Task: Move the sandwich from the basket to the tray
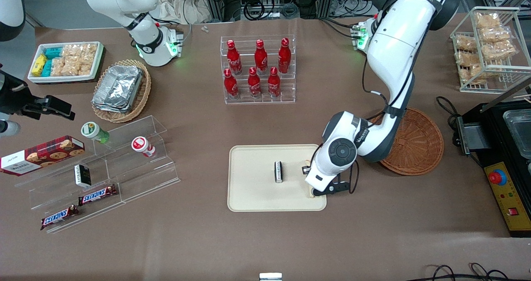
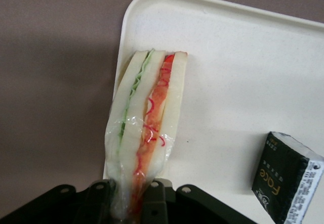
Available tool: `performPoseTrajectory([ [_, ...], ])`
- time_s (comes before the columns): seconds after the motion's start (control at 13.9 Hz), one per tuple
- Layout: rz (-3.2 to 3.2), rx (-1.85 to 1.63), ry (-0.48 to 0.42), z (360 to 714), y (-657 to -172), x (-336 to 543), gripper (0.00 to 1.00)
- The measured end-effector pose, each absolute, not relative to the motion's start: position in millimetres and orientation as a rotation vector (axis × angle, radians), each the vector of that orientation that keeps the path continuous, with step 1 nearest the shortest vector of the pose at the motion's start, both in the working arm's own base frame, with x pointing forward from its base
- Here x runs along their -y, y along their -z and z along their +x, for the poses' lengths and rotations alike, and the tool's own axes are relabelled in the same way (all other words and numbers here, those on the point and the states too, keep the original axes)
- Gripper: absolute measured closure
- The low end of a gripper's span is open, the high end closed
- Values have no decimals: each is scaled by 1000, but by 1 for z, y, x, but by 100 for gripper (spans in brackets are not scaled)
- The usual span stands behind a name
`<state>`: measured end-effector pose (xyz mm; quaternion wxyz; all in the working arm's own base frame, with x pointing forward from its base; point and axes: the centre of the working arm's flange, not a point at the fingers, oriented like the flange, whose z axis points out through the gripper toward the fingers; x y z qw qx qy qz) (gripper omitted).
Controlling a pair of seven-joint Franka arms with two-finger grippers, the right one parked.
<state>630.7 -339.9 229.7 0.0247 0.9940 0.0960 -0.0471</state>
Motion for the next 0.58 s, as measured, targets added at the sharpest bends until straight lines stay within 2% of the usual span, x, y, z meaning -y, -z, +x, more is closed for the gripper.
performPoseTrajectory([
  [0.07, 3074, -298, 144, 631, -230, 340, 84],
  [0.14, 3073, -300, 143, 632, -230, 340, 78],
  [0.43, 3053, -312, 107, 638, -242, 342, 39],
  [0.58, 3015, -331, 70, 647, -281, 343, 19],
])
